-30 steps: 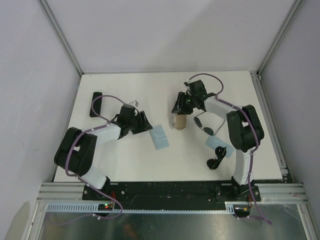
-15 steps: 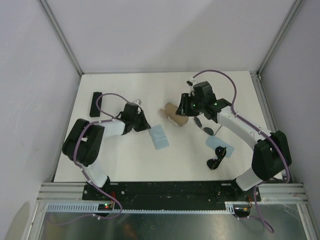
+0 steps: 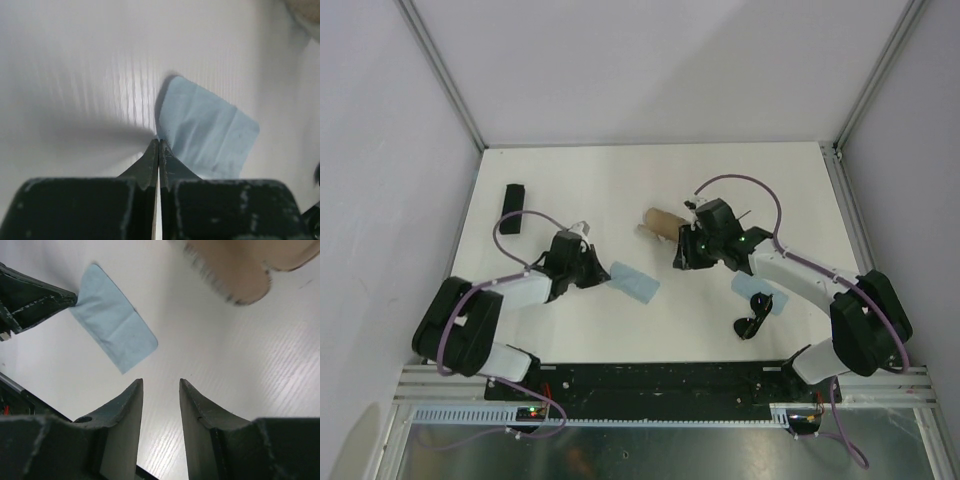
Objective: Organize the sunglasses
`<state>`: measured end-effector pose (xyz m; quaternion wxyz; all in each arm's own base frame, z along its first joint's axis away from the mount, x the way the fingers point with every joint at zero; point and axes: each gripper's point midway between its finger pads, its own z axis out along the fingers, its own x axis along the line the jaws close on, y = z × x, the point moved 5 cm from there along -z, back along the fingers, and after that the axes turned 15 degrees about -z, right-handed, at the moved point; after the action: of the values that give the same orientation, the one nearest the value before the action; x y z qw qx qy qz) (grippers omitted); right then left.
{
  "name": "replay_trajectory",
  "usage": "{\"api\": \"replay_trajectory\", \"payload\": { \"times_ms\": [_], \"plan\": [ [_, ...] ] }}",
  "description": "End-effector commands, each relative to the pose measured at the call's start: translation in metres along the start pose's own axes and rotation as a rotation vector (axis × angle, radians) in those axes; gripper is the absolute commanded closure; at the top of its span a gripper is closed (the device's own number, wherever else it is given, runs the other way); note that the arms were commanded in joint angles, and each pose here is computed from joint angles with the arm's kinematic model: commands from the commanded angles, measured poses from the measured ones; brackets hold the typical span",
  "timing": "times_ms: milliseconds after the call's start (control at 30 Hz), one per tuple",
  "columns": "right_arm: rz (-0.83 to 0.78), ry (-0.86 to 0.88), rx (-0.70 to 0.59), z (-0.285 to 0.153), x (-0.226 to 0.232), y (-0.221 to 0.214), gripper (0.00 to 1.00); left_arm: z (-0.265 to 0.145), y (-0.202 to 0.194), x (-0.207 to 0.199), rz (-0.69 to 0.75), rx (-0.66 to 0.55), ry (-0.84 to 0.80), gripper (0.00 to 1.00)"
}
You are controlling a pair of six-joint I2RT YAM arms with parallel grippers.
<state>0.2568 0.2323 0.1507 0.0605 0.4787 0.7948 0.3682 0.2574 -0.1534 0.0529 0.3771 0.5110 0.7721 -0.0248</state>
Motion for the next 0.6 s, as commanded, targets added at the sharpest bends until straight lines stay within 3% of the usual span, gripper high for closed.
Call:
{"api": "replay_trajectory", "payload": {
  "times_ms": [0, 100, 200, 267, 400, 567],
  "plan": [
    [-0.032, -0.003, -0.063, 0.003, 0.015, 0.004, 0.61, -0.021, -0.006, -0.007, -0.001, -0.037, -0.082, 1.0],
    [-0.048, 0.002, -0.054, 0.011, 0.022, -0.003, 0.62, -0.033, -0.013, -0.006, -0.006, -0.045, -0.119, 0.94],
    [-0.071, -0.005, -0.04, 0.018, 0.026, -0.01, 0.62, -0.043, -0.014, -0.003, -0.005, -0.081, -0.125, 0.64],
    [-0.085, -0.015, -0.032, 0.024, 0.028, -0.014, 0.62, -0.048, -0.008, -0.001, -0.002, -0.12, -0.112, 0.53],
    [-0.106, -0.031, -0.029, 0.035, 0.032, -0.018, 0.63, -0.052, 0.011, -0.005, 0.001, -0.16, -0.105, 0.5],
    [-0.11, -0.036, -0.019, 0.049, 0.036, -0.023, 0.63, -0.045, 0.029, -0.013, 0.029, -0.17, -0.088, 0.55]
  ]
}}
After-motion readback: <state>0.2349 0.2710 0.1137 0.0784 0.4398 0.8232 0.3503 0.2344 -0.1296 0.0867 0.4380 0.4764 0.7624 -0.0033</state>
